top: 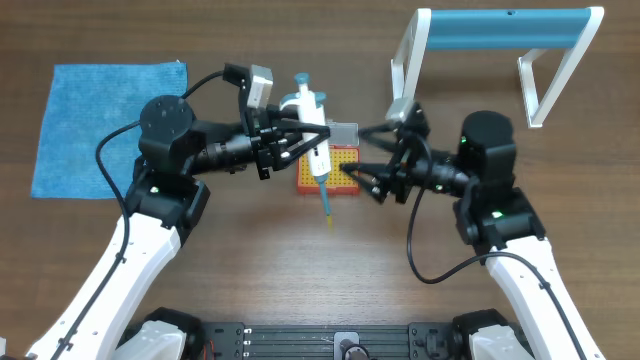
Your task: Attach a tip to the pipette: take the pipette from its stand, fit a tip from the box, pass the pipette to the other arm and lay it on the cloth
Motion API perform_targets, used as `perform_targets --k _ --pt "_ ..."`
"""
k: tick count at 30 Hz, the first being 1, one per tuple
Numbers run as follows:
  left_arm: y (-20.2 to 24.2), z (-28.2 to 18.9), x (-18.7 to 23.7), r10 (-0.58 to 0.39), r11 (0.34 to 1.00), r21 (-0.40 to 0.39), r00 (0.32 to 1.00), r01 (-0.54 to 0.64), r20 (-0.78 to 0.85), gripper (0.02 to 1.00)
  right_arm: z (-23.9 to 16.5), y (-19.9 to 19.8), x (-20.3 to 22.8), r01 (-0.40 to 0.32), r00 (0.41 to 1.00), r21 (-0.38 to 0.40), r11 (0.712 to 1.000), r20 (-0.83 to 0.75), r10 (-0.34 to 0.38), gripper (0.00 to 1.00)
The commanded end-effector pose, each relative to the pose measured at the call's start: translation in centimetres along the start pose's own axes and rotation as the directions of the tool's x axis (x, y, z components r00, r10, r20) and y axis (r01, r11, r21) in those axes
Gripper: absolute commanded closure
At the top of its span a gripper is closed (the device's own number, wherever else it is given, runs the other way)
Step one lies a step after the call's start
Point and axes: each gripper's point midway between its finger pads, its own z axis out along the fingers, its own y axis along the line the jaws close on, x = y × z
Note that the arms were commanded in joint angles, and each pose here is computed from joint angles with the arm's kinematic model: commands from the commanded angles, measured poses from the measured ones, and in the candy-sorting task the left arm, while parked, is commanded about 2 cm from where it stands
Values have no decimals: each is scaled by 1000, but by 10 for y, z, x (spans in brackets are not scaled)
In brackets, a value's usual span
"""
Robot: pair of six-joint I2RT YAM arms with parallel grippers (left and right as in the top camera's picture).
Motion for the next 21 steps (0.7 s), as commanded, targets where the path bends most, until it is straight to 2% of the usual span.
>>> perform_targets --k 1,6,7,9,10,12,13,14,16,17,19,20,21 --pt "55 -27 12 -143 954 -263 989 144 24 993 -34 -41 -21 109 991 255 961 45 -125 209" --pt "91 -56 24 -228 840 -490 971 235 73 996 -56 -48 -31 133 984 330 934 70 -164 209" --pt "97 -68 29 -260 776 -582 964 244 57 991 -58 -51 -32 132 984 355 925 68 -166 209" --pt "96 -86 31 -293 686 -690 956 231 29 993 -58 -52 -30 123 986 360 925 62 -155 207" --pt "91 -101 29 -310 618 -757 951 211 12 996 -59 -56 -24 101 991 380 919 46 -128 209" --pt "73 -129 16 -313 503 -850 950 158 -9 991 -67 -69 -9 54 998 464 884 5 -63 209" --pt "61 -143 5 -306 457 -881 952 126 -23 993 -75 -75 -7 49 999 523 851 -5 -54 207" --pt "54 -150 -1 -303 439 -891 953 112 -29 991 -81 -77 -10 56 998 563 825 -4 -65 209" --pt "41 -170 -15 -304 390 -916 952 88 -38 993 -111 -79 -29 86 990 699 710 20 -140 209" --pt "37 -183 -23 -317 360 -930 947 72 -50 993 -133 -76 -41 87 982 772 630 39 -183 207" --pt "40 -199 -31 -358 327 -944 930 47 -78 991 -173 -58 -59 67 962 866 495 77 -264 163" --pt "47 -206 -34 -389 312 -950 916 28 -101 991 -192 -45 -64 50 949 897 440 94 -299 152" --pt "57 -211 -37 -416 296 -955 902 10 -119 993 -207 -29 -64 40 939 913 406 105 -328 152"
